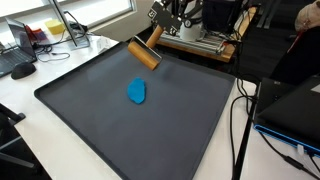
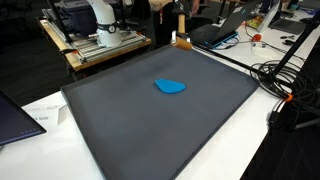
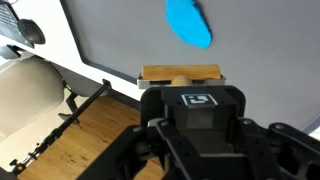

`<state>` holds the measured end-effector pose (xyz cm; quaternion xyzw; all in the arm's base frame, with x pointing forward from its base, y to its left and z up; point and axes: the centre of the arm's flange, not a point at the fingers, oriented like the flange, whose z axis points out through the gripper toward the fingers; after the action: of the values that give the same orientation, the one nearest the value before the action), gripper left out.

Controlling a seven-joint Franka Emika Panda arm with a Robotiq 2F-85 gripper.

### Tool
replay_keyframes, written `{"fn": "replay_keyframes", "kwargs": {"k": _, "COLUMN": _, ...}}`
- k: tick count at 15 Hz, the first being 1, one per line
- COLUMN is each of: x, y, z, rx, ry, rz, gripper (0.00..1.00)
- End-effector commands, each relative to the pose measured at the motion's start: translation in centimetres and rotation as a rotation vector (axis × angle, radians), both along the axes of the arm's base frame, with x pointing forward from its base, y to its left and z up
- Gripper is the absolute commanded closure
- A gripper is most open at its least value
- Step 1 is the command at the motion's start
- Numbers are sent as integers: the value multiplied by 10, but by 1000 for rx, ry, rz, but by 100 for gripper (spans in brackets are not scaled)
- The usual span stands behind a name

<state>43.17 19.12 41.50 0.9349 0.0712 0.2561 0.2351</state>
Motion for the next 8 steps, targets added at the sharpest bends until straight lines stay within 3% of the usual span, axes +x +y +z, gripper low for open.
{"fn": "replay_keyframes", "kwargs": {"k": 1, "x": 41, "y": 15, "z": 8, "rx": -12, "ry": 88, "rz": -40, "gripper": 78}}
{"fn": "replay_keyframes", "kwargs": {"k": 8, "x": 80, "y": 15, "z": -8, "rx": 11, "ry": 187, "rz": -121, "gripper": 78}}
